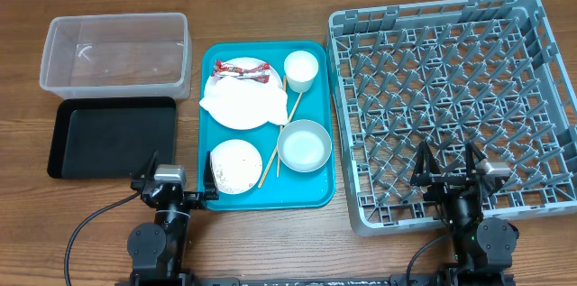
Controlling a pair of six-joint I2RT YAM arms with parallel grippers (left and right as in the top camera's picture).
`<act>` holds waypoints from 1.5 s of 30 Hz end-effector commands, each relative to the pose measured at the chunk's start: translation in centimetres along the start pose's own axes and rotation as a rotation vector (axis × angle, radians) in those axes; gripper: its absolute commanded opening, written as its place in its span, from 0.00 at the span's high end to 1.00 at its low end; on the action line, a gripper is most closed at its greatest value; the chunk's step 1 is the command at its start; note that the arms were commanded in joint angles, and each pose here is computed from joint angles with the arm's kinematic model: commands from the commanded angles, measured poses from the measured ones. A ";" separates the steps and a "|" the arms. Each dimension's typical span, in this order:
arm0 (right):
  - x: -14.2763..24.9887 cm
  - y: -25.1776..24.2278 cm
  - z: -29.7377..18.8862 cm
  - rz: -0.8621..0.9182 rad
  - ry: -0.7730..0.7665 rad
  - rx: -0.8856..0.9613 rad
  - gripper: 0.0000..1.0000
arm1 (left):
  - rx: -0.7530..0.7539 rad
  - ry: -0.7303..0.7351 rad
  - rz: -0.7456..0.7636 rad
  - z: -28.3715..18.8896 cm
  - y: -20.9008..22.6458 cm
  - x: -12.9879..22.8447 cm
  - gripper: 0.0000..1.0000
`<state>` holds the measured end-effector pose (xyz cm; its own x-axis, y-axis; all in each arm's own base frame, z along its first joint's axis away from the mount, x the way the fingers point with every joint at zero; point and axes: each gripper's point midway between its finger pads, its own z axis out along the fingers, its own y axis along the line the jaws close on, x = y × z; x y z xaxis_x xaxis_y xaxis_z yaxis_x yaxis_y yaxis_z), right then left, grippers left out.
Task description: Sort waste into correct bins and load items into the dishwasher
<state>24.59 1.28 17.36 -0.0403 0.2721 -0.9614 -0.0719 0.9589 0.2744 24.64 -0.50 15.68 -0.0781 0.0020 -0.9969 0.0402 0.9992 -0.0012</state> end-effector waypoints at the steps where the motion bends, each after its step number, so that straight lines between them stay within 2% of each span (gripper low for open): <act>1: 0.2 -0.2 0.0 -0.001 -0.005 0.008 0.00 | -0.007 -0.002 0.016 0.0 0.1 0.1 0.00; 32: 0.1 -0.2 0.0 -0.001 -0.005 0.008 0.00 | -0.050 0.001 0.030 0.0 0.8 0.1 0.00; 36: 0.1 -0.2 0.0 -0.001 -0.005 0.008 0.00 | -0.038 -0.007 0.025 0.0 0.6 -0.1 0.00; 45: 0.1 0.1 0.0 0.006 -0.004 -0.009 0.00 | 0.099 -0.065 -0.011 -0.2 -1.8 -1.5 0.00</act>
<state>24.59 1.31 17.39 -0.0396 0.2746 -0.9608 -0.0740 0.9581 0.2768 24.65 -1.16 16.54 -0.0426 0.0071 -0.9991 0.0788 0.9969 0.0037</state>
